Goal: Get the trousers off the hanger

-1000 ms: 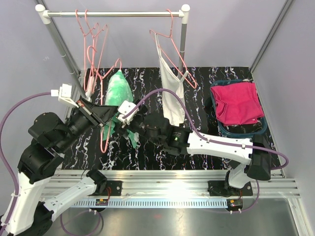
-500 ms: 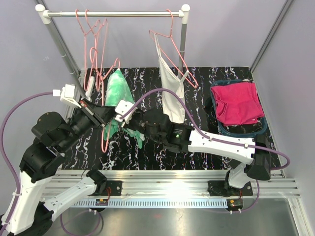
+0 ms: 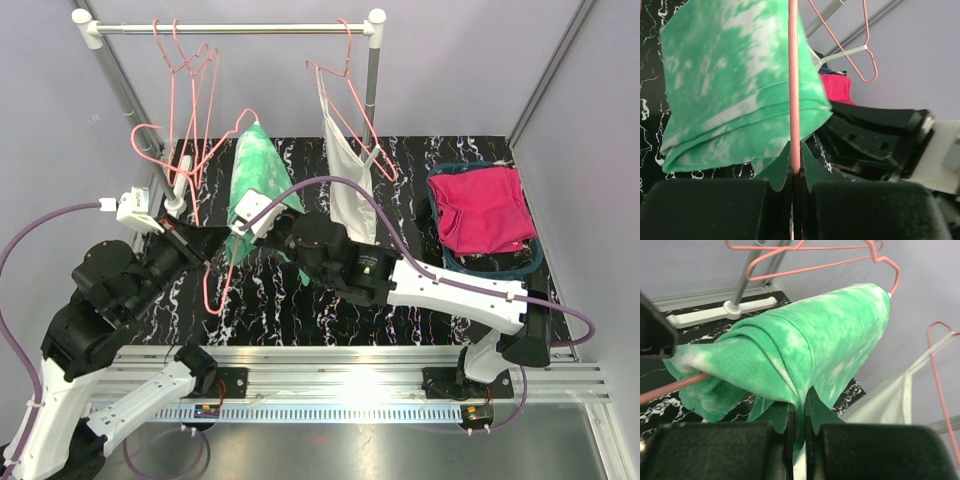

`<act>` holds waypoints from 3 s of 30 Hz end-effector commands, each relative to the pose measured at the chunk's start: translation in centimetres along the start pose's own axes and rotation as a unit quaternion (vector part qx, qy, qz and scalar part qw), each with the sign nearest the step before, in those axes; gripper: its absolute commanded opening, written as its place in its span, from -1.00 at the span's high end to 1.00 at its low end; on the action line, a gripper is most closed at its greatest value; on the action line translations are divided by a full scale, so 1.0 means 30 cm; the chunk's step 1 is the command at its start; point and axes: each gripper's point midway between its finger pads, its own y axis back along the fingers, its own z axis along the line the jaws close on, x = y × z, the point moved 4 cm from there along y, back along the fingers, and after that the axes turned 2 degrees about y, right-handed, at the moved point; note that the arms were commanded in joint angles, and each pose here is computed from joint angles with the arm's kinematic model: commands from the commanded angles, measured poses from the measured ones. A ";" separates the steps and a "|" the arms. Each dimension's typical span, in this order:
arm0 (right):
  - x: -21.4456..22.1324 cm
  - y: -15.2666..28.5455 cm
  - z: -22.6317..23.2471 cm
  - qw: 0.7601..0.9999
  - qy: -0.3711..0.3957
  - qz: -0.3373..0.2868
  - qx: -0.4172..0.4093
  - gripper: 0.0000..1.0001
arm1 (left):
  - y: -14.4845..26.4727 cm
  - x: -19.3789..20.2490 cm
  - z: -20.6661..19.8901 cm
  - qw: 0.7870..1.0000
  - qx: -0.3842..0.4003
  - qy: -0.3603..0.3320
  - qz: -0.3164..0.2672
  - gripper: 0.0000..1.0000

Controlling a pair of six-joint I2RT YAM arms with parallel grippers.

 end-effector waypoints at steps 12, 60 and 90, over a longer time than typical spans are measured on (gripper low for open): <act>-0.424 0.287 -0.509 0.967 -0.126 -0.142 0.172 1.00 | -0.028 0.082 0.127 0.997 -0.060 -0.037 0.015 1.00; -0.486 0.628 -0.802 0.935 -0.195 -0.172 0.242 1.00 | -0.168 0.122 0.185 0.990 -0.085 0.102 -0.056 1.00; -0.483 0.815 -1.038 0.902 -0.099 -0.079 0.413 1.00 | -0.132 0.110 0.223 0.990 -0.135 -0.044 -0.009 1.00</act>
